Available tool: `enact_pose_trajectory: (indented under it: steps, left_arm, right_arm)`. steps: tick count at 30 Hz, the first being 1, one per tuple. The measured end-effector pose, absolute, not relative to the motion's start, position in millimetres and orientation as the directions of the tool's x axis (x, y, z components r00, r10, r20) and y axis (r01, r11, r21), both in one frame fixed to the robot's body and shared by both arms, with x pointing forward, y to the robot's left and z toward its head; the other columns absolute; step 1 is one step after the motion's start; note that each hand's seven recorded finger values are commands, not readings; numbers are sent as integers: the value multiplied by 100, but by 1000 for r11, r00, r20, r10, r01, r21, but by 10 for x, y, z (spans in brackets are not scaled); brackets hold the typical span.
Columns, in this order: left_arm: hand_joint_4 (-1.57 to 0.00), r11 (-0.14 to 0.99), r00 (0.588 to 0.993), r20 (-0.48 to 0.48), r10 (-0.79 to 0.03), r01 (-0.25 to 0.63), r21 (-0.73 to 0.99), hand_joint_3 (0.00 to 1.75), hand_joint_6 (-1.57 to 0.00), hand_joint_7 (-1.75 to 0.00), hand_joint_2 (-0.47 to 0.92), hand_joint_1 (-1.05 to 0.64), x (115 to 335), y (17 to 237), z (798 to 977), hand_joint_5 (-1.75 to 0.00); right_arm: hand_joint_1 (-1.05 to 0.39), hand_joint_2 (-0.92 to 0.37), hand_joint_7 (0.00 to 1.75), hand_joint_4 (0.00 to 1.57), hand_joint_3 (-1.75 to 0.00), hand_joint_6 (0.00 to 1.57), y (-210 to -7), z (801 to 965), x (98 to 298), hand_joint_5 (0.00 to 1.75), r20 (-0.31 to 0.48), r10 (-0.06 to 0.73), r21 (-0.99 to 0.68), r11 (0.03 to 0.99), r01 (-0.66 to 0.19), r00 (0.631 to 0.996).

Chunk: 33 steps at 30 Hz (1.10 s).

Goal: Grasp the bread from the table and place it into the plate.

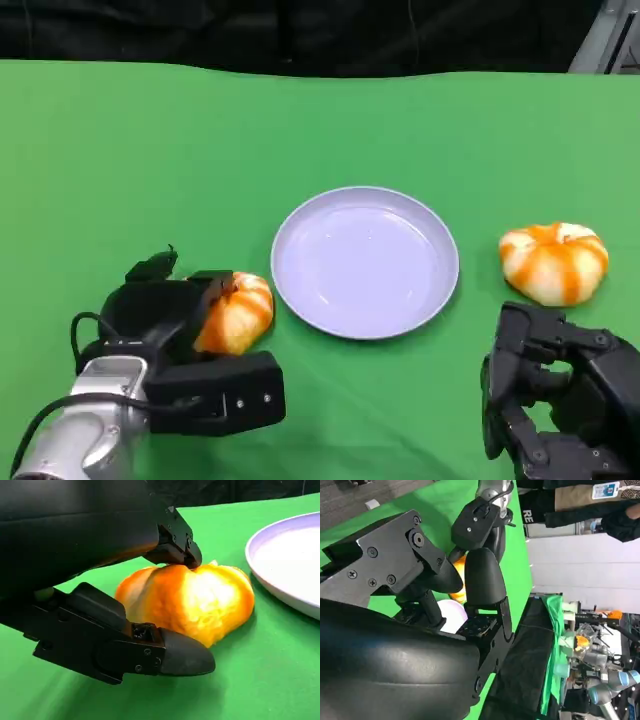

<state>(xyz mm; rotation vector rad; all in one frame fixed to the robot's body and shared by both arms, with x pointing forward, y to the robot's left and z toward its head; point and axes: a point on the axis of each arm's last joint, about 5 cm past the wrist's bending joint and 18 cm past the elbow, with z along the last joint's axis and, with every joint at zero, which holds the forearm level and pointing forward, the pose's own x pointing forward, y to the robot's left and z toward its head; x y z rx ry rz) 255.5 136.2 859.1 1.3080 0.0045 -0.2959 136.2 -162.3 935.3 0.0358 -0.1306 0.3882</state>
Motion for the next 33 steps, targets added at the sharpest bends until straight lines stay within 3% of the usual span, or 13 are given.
enact_pose_trajectory:
  steps: [20,23,25,26,27,29,30,31,32,33]
  left_arm:
    - [-19,275,980,-101,-170,146,950,58,-39,-1,92,-53,2576,1336,8470,-4]
    - [-45,300,983,-93,-156,136,944,40,-53,-5,92,-31,2573,1351,8453,-10]
    - [-80,326,987,-74,-146,118,938,30,-77,-7,92,-15,2573,1363,8447,-14]
    - [-100,350,989,-53,-141,100,932,23,-97,-8,92,-10,2571,1371,8442,-31]
    - [-102,374,990,-29,-139,80,924,19,-116,-7,92,-7,2570,1379,8438,-77]
    - [-100,415,991,7,-136,51,908,17,-126,-5,92,-5,2570,1398,8435,-106]
    - [-92,426,991,15,-133,44,904,32,-107,-79,84,-5,2570,1408,8430,-147]
    - [-89,430,991,22,-129,36,902,44,-86,-126,78,-5,2567,1419,8421,-160]
    - [-86,435,992,35,-122,22,900,56,-74,-155,71,-6,2564,1427,8413,-169]
    - [-85,440,992,48,-115,7,898,61,-69,-164,69,-6,2560,1437,8404,-172]
  right_arm:
    - [-7,-58,169,87,-128,66,-1621,9361,1339,175,130,369,10,928,-373,920]
    - [-6,-58,169,87,-127,66,-1621,9361,1339,175,130,369,11,927,-374,920]
    - [-6,-57,169,87,-127,66,-1620,9362,1339,175,130,369,11,928,-373,920]
    - [-6,-58,169,86,-127,66,-1620,9362,1339,175,130,368,11,928,-372,921]
    - [-6,-58,169,86,-127,66,-1620,9362,1338,175,130,367,11,928,-371,921]
    - [-6,-58,169,85,-127,65,-1620,9361,1337,175,130,366,11,929,-371,921]
    - [-6,-58,169,85,-127,65,-1620,9361,1336,175,130,366,11,929,-371,921]
    - [-5,-58,169,85,-127,65,-1620,9361,1336,175,130,366,11,929,-371,921]
    - [-5,-58,169,85,-127,65,-1620,9361,1336,175,130,366,11,929,-371,921]
    - [-5,-58,169,85,-127,65,-1620,9361,1336,175,130,366,11,929,-371,921]
